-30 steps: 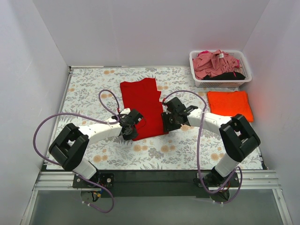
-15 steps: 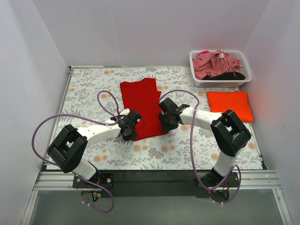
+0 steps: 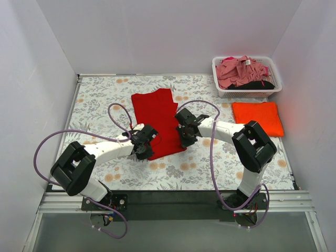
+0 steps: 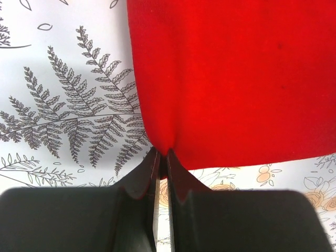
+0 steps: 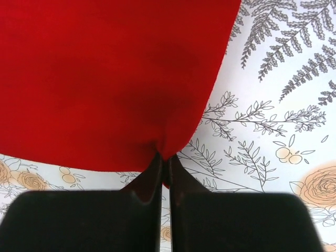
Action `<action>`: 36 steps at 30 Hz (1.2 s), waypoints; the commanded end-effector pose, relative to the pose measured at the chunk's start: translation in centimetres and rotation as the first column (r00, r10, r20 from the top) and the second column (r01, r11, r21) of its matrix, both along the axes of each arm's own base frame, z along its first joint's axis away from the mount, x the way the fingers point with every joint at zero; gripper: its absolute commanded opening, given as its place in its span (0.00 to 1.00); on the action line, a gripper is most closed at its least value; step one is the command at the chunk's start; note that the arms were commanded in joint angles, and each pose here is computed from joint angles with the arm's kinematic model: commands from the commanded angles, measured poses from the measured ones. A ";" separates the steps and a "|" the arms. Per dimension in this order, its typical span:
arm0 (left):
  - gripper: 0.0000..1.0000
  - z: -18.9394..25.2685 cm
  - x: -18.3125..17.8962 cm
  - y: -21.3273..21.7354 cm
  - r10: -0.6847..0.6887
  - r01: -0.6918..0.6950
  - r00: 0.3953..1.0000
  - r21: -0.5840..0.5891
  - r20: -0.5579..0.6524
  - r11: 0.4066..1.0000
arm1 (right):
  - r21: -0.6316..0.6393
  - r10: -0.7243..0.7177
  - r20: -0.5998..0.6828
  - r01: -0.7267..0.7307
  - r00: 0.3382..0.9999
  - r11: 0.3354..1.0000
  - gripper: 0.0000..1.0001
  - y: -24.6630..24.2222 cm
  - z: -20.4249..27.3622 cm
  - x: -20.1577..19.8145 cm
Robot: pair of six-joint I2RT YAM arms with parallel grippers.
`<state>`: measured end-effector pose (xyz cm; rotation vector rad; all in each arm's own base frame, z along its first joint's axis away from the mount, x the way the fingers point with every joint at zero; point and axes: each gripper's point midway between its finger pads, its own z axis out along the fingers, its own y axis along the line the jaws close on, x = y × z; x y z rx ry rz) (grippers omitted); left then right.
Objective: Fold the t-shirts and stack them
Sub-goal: Fold the tshirt
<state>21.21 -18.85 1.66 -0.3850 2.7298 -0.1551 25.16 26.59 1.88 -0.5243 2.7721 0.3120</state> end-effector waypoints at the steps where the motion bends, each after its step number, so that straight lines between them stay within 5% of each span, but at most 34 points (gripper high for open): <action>1: 0.00 -0.9 -2.9 1.9 -0.017 0.024 0.994 0.066 -0.109 0.998 | -0.168 0.006 -0.184 -0.038 0.983 0.985 0.02 -3.8 -3.9 -4.4; 7: 0.00 0.3 -5.5 0.2 -0.100 0.093 0.979 -0.045 -0.178 0.995 | -0.137 0.085 -0.273 -0.126 0.958 0.983 0.01 -5.1 -1.8 -7.8; 15: 0.00 4.0 -17.5 -1.9 -0.265 0.227 0.902 -0.147 -0.342 0.963 | -0.127 0.148 -0.466 -0.232 0.872 0.964 0.01 -10.1 2.7 -17.7; 19: 0.00 7.0 -18.7 -3.5 -0.334 0.250 0.885 -0.273 -0.325 0.929 | -0.126 0.168 -0.391 -0.233 0.905 0.964 0.01 -10.6 6.0 -16.9; 28: 0.00 11.1 -10.6 -3.8 -0.285 0.225 0.948 -0.337 -0.141 0.914 | -0.075 0.222 -0.154 -0.236 0.963 0.969 0.01 -5.9 12.7 -6.5; 36: 0.00 13.0 -4.3 -2.2 -0.196 0.179 0.980 -0.324 -0.021 0.929 | -0.026 0.246 -0.089 -0.249 0.965 0.968 0.01 -2.8 14.3 -1.4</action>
